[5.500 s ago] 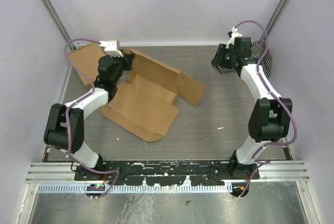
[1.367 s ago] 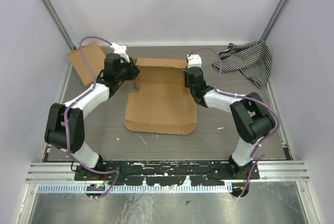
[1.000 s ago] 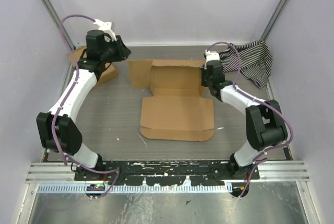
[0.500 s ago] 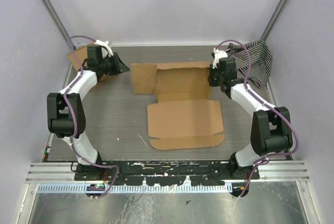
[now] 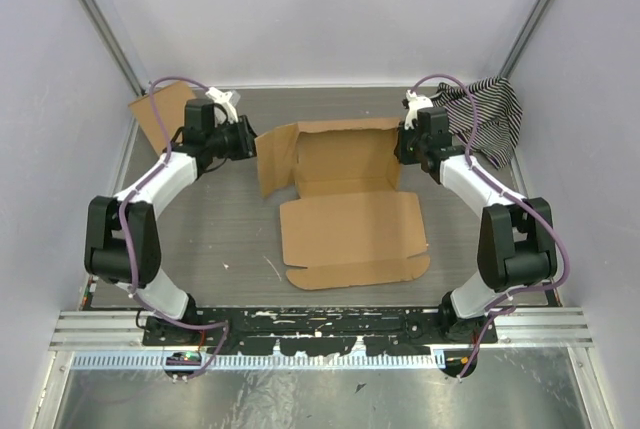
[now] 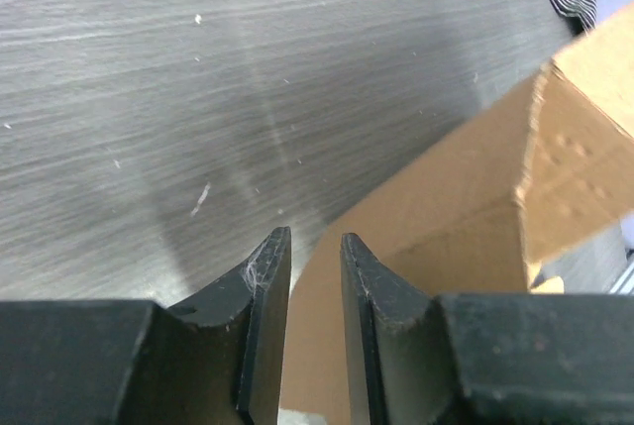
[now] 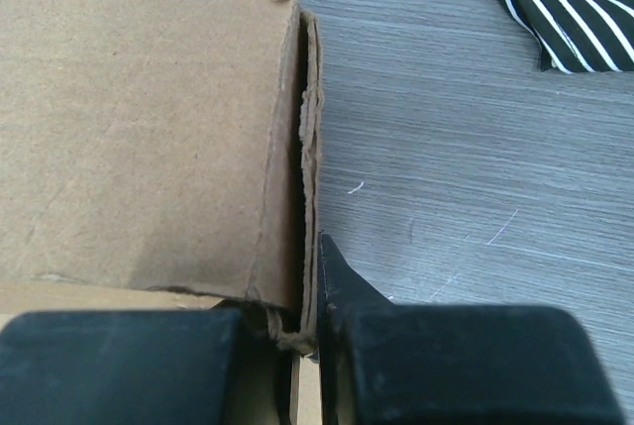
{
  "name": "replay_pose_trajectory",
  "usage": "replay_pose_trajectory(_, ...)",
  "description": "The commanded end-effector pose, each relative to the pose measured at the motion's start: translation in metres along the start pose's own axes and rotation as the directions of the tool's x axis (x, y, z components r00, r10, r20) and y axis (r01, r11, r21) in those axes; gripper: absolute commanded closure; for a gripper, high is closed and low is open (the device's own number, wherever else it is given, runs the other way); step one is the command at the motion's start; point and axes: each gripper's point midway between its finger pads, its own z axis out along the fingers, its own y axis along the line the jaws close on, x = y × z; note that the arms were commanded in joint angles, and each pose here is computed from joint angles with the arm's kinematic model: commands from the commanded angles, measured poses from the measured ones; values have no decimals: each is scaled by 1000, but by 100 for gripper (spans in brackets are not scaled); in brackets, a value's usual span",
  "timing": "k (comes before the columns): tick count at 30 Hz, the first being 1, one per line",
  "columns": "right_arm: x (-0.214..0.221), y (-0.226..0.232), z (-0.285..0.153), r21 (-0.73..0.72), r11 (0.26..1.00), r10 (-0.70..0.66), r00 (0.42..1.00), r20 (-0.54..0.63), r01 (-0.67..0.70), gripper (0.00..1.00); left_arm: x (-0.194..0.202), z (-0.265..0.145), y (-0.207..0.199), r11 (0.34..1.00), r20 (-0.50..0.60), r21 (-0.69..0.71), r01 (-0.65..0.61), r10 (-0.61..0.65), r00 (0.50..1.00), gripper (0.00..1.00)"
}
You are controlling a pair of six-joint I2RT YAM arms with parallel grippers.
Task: Fold the paper box
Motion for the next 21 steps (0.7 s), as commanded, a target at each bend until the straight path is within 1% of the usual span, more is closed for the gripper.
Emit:
replay_pose_trajectory(1, -35, 5, -2, -17, 1000, 26, 996, 82, -24, 96, 8, -19, -23, 998, 7, 33, -45, 45, 999, 66)
replay_pose_trajectory(5, -36, 6, -2, -23, 999, 33, 996, 85, -31, 96, 19, -29, -37, 997, 2, 57, -56, 56, 998, 65)
replay_pose_trajectory(9, -36, 8, -1, -34, 999, 37, 996, 86, -34, 95, 33, -31, -48, 995, -16, 81, -60, 61, 998, 65)
replay_pose_trajectory(11, -36, 10, -1, -46, 998, 38, 996, 86, -34, 95, 36, -30, -51, 995, -8, 86, -55, 56, 998, 64)
replay_pose_trajectory(15, -37, 13, -3, -60, 998, 41, 995, 93, -36, 95, 35, -23, -60, 993, 1, 114, -27, 27, 1000, 63)
replay_pose_trajectory(21, -33, 11, -3, -52, 998, 42, 995, 89, -38, 95, 24, -18, -86, 985, 23, 159, -63, 60, 998, 63)
